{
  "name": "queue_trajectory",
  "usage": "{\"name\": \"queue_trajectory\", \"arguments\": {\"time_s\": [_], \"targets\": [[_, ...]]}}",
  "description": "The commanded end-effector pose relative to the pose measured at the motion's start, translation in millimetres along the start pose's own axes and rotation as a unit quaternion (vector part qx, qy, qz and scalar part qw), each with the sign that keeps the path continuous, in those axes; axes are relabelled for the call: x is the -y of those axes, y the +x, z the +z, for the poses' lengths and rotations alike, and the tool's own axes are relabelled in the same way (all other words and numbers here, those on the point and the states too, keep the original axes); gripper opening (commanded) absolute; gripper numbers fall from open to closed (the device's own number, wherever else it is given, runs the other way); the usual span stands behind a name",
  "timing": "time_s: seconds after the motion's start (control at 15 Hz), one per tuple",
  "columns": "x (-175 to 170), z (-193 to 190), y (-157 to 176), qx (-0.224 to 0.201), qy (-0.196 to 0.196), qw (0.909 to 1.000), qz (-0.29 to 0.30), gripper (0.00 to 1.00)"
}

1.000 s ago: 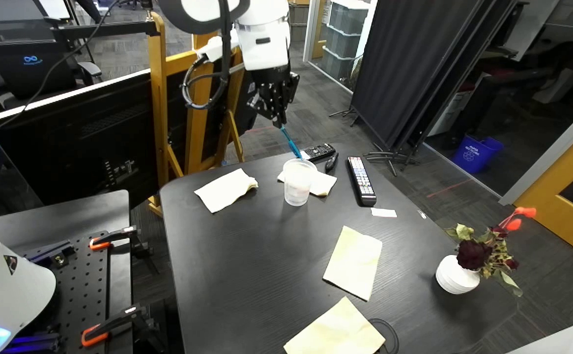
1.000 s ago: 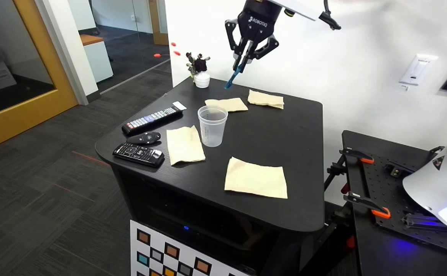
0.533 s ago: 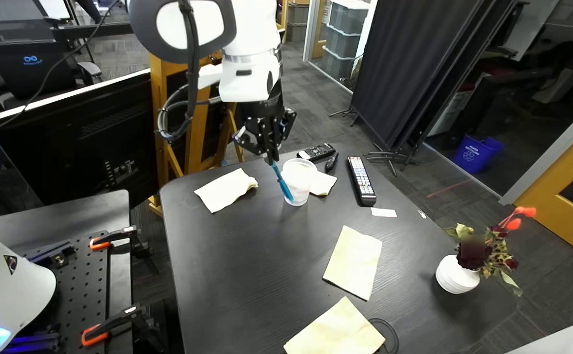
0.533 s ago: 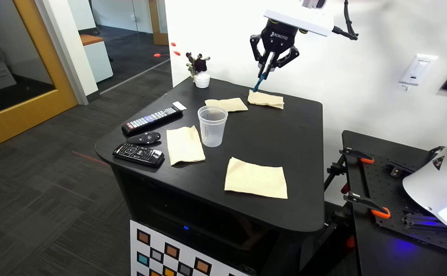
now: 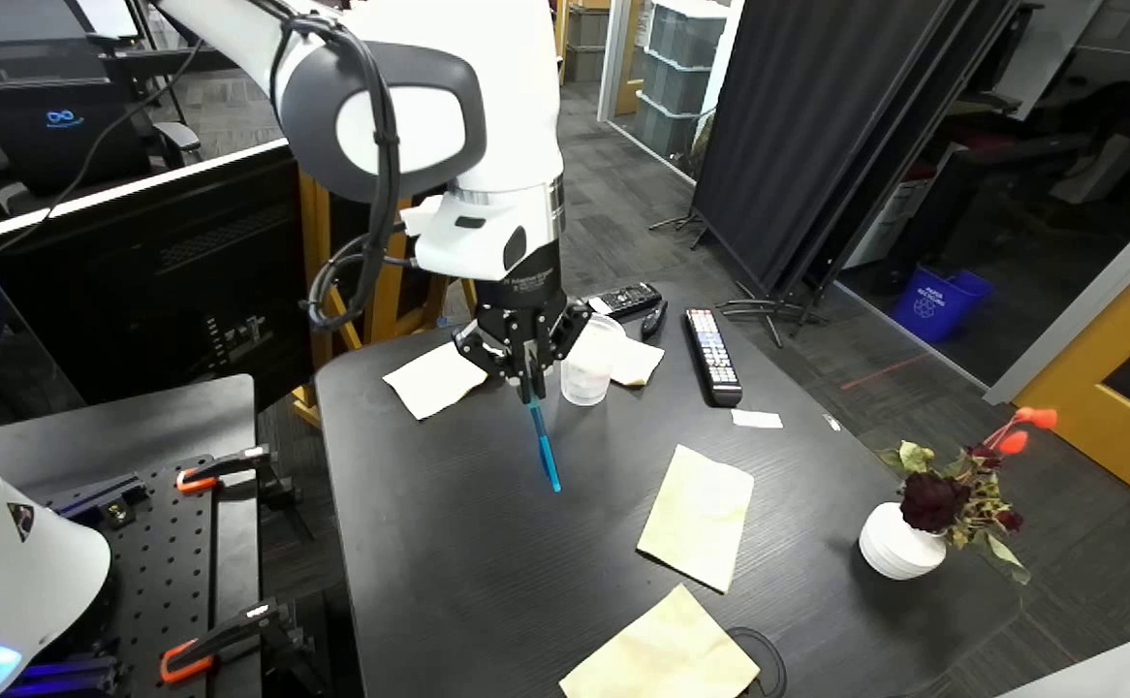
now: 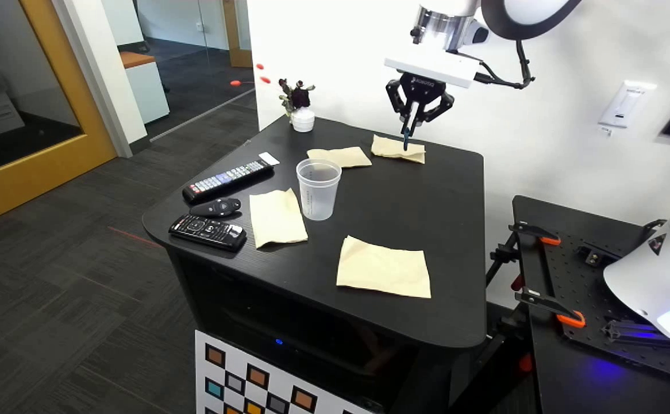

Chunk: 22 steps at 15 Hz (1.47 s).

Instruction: Take the pen out of the clear cup

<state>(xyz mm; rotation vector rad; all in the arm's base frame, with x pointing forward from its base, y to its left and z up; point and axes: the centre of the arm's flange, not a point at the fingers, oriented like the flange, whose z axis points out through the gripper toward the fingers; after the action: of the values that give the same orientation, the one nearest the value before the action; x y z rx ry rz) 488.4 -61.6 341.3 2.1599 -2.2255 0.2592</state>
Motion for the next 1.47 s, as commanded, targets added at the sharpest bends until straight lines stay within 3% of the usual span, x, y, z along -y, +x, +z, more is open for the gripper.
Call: {"name": "queue_trajectory", "arguments": {"time_s": [0.0,0.6,0.67,0.73,0.87,1.27,1.4], "targets": [[11.1,24.9,4.8,-0.025,-0.024,0.9979,0.054,0.03],[27.6,80.2,12.9,-0.096,-0.066,0.9807,0.157,0.03],[29.7,83.5,12.1,-0.100,-0.069,0.9795,0.161,0.07],[31.1,85.6,11.1,-0.102,-0.073,0.9783,0.165,0.37],[33.1,86.8,8.9,-0.106,-0.076,0.9772,0.167,0.45],[38.1,81.5,4.5,-0.111,-0.074,0.9766,0.169,0.90],[38.8,79.4,3.8,-0.113,-0.072,0.9765,0.169,1.00]]}}
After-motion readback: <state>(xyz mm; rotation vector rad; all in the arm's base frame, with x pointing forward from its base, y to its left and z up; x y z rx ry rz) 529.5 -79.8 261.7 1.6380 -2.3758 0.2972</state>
